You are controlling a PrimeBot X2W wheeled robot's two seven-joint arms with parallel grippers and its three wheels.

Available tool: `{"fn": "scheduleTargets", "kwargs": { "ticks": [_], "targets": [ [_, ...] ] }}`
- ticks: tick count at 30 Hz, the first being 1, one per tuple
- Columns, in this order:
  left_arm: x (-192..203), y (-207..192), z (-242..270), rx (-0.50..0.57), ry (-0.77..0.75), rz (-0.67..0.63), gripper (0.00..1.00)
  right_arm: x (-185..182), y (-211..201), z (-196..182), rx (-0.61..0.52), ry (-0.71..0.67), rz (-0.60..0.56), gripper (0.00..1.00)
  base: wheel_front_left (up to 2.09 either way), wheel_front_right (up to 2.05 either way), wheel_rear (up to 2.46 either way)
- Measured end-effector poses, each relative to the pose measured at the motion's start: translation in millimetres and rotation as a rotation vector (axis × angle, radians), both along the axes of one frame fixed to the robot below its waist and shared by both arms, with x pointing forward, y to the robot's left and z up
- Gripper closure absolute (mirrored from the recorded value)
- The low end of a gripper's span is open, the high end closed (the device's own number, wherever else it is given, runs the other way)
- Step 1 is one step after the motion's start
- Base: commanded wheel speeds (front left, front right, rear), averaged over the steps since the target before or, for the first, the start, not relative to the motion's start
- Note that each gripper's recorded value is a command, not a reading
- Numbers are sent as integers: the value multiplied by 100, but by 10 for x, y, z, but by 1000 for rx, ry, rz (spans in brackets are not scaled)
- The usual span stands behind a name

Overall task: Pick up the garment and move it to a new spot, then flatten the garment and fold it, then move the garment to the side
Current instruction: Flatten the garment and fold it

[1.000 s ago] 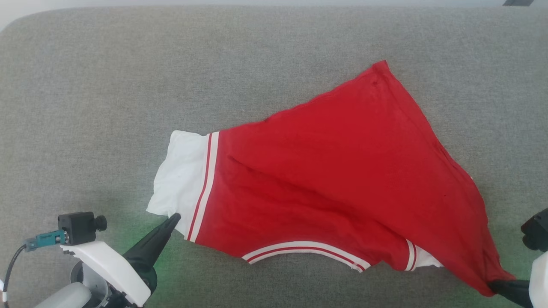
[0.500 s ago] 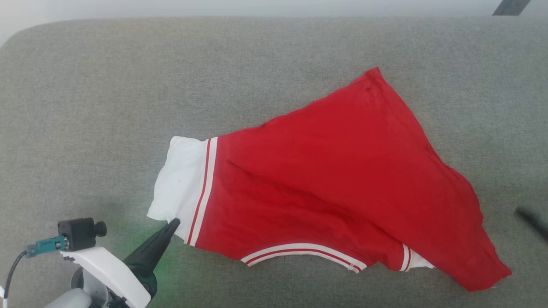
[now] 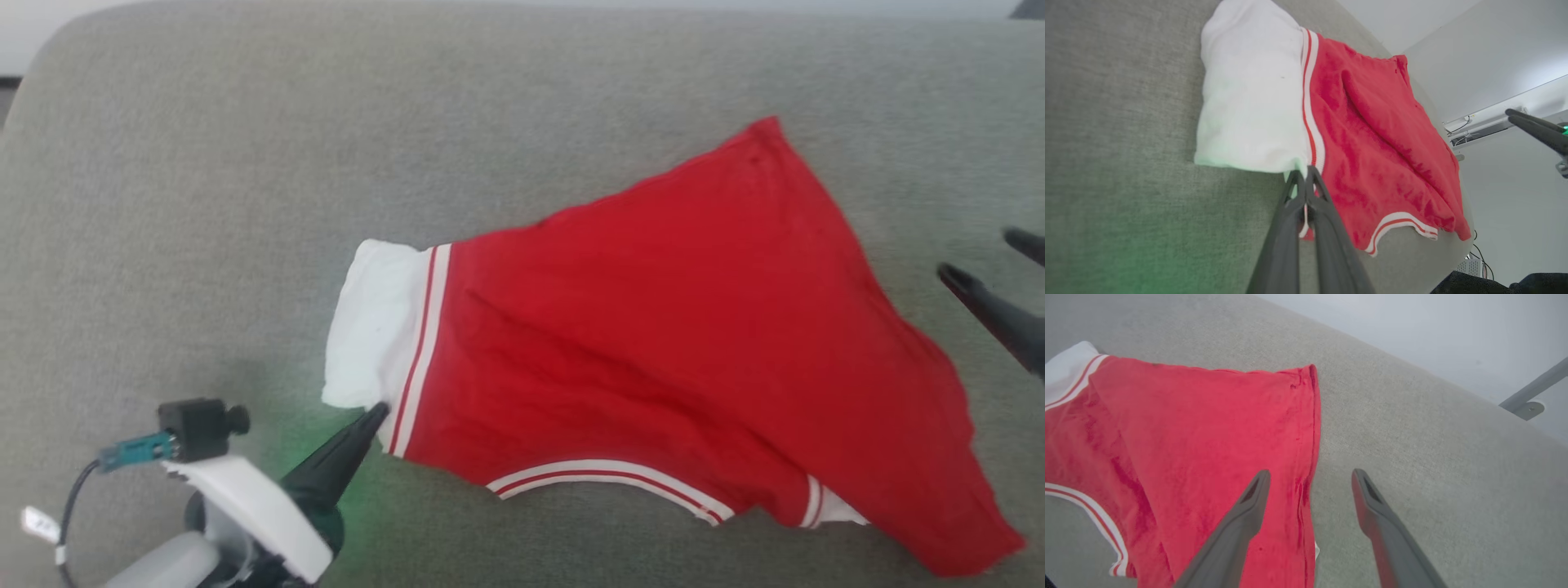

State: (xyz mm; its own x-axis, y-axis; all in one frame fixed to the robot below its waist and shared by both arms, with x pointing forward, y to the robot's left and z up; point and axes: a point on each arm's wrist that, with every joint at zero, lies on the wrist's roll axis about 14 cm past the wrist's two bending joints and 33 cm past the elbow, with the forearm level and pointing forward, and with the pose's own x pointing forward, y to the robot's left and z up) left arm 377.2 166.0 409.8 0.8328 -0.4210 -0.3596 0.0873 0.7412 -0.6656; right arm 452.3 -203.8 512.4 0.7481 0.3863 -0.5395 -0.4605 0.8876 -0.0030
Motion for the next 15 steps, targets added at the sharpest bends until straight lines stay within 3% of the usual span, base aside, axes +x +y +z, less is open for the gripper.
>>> {"fn": "scheduleTargets", "kwargs": {
  "ticks": [15],
  "targets": [
    [229,-83,-211,-11,32,16,100,1124,561,-788,-179,174,128,0,0,0,0]
  ]
}}
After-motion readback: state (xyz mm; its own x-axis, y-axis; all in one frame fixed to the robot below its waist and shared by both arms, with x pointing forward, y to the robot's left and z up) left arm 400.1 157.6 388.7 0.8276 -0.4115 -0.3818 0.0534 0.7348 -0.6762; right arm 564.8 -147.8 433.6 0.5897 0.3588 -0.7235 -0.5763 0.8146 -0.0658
